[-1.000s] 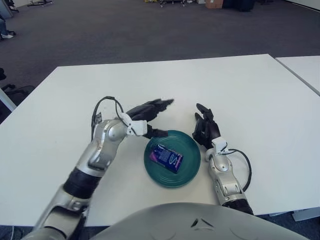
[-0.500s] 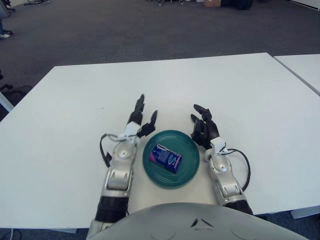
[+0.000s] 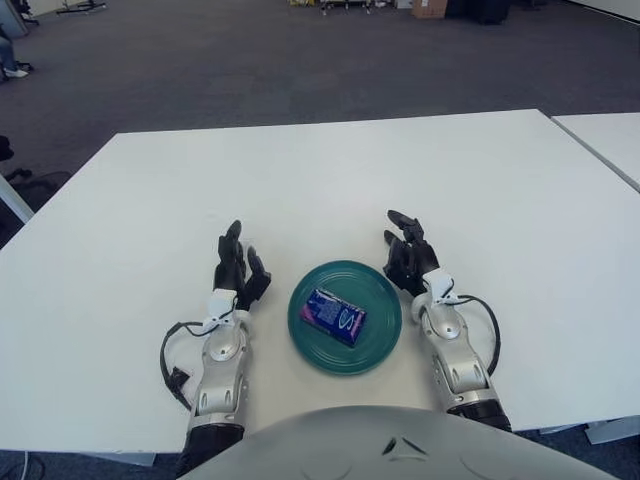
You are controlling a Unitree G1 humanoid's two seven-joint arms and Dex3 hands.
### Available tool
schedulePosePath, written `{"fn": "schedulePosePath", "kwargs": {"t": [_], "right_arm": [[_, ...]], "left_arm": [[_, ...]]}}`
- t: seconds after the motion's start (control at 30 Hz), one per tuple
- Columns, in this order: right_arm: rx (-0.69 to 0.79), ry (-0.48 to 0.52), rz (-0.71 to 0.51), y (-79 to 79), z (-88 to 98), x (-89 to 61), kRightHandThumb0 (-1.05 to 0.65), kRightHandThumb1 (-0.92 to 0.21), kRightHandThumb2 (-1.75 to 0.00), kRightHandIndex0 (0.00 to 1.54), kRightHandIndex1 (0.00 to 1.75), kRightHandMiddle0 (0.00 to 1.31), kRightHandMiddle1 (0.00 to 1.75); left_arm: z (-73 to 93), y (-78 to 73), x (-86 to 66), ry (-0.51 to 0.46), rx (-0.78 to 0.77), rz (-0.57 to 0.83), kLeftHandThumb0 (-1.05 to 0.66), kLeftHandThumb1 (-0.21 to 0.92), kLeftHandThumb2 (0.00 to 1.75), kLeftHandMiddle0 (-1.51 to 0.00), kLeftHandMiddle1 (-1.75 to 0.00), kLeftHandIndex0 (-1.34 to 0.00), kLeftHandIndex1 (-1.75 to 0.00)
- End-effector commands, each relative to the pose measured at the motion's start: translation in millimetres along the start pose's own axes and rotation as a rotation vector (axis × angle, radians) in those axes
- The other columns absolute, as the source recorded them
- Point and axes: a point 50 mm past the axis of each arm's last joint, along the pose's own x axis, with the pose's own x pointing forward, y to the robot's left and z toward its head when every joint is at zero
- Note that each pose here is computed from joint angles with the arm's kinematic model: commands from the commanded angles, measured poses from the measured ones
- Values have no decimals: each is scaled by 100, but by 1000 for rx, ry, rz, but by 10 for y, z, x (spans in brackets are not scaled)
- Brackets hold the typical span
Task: Put the gum into the plate.
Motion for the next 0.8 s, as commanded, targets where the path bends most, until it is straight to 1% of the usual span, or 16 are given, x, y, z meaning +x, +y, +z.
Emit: {"fn": "schedulePosePath", "kwargs": {"t": [0.0, 0.2, 0.33, 0.43, 0.63, 0.77], "right_arm": [[-19, 152, -8, -34, -251, -75, -79, -92, -104, 27, 0, 0, 51], [-23, 154, -12, -50, -259, -64, -78, -92, -104, 26, 0, 0, 50], [-26, 151, -15, -54, -264, -61, -79, -92, -104, 25, 0, 0, 47], [-22, 149, -20, -60, -264, -54, -79, -92, -104, 25, 0, 0, 46], [-18, 161, -23, -65, -271, -44, -79, -92, -105, 25, 0, 0, 45], [-8, 176, -30, -65, -285, -43, -80, -92, -105, 26, 1, 0, 45]], "left_arm": [[-9, -67, 12, -7, -27, 1, -105, 92, 103, -32, -4, 0, -81], [-61, -72, -12, 21, -16, -35, -105, 92, 103, -29, -1, 0, -75], [-88, -70, -70, 42, -12, -66, -105, 92, 104, -26, 0, 0, -70], [-114, -76, -99, 52, -14, -81, -105, 92, 104, -25, 0, 0, -70], [-207, -96, -161, 60, -42, -127, -105, 92, 104, -29, -2, 0, -79], [-245, -104, -187, 53, -66, -151, -102, 92, 102, -37, -4, -4, -88]]}}
